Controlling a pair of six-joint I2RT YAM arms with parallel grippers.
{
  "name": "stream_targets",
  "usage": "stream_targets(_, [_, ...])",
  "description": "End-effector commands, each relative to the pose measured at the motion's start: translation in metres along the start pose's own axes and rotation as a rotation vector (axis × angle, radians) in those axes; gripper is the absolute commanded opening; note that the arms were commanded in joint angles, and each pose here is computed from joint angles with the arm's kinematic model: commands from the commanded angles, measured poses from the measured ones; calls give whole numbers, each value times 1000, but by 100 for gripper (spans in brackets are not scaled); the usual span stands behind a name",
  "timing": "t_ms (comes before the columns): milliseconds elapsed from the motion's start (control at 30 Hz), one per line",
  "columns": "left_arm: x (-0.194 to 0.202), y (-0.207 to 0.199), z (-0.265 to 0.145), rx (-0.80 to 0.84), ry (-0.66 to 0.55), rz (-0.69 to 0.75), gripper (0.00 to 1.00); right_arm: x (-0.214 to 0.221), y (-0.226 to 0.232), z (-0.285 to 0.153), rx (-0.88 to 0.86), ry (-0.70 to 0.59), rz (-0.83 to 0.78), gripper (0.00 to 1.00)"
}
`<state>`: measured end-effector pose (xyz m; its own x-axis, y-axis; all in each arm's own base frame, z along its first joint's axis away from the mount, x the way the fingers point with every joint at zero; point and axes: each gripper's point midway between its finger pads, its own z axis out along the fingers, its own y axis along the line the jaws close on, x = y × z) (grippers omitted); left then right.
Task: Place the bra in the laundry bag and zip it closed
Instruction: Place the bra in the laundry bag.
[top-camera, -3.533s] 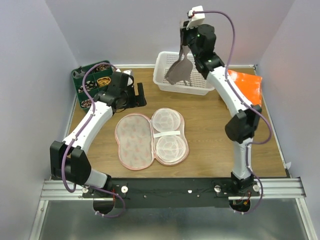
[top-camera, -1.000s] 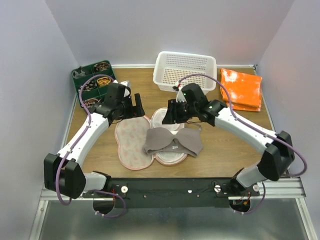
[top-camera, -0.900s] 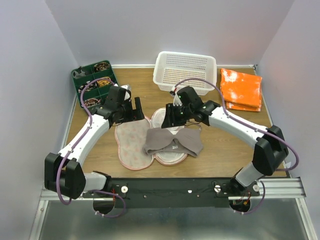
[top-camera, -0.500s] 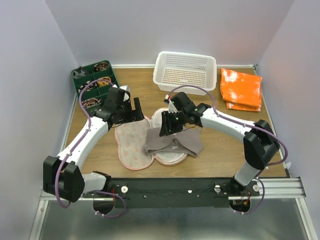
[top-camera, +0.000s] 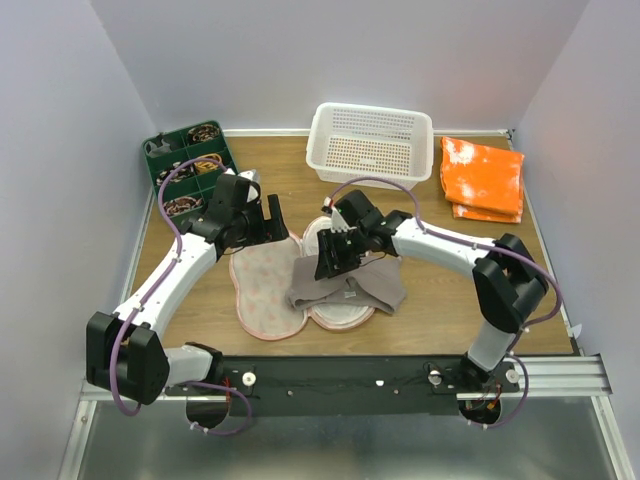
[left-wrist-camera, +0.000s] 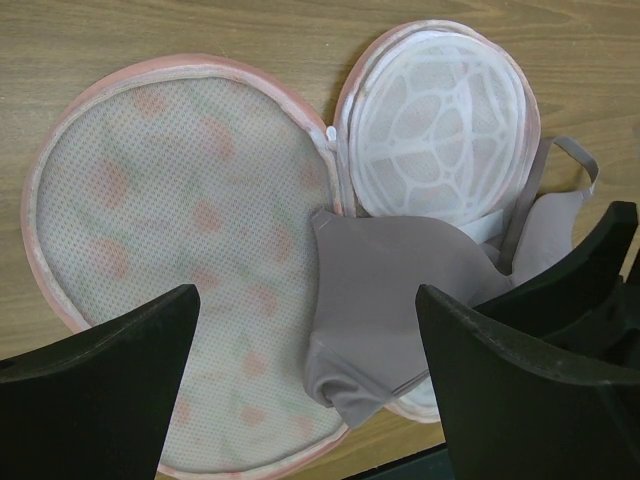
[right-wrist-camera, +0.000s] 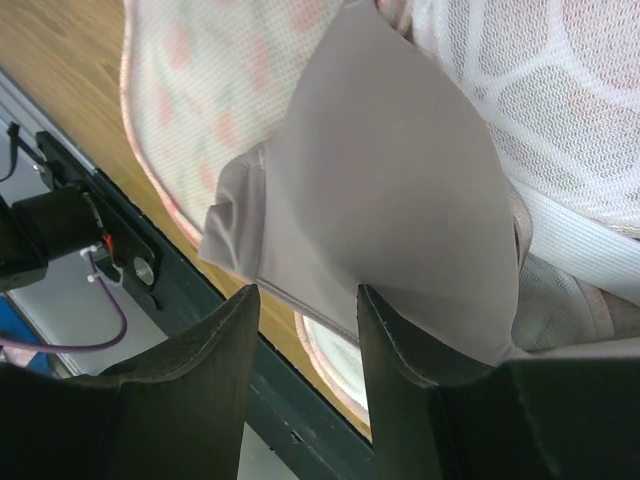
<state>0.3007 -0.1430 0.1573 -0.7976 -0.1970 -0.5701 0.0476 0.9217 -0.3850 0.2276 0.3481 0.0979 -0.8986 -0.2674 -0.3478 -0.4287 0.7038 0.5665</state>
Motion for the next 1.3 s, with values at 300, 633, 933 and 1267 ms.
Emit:
stream_targets(300, [-12, -3, -6, 4, -38, 1, 99, 20, -45, 37, 177, 102, 40, 54])
stream_targets(633, [-15, -3, -7, 2, -49, 4, 99, -18, -1, -1, 121, -59, -39, 56])
stream_targets(933, [-17, -2, -10, -4, -64, 2, 99, -48, 17, 10, 51, -141, -31, 59])
stream_targets(1267, [-16, 3, -14, -28, -74, 7, 99, 19, -36, 43, 169, 57, 81, 58])
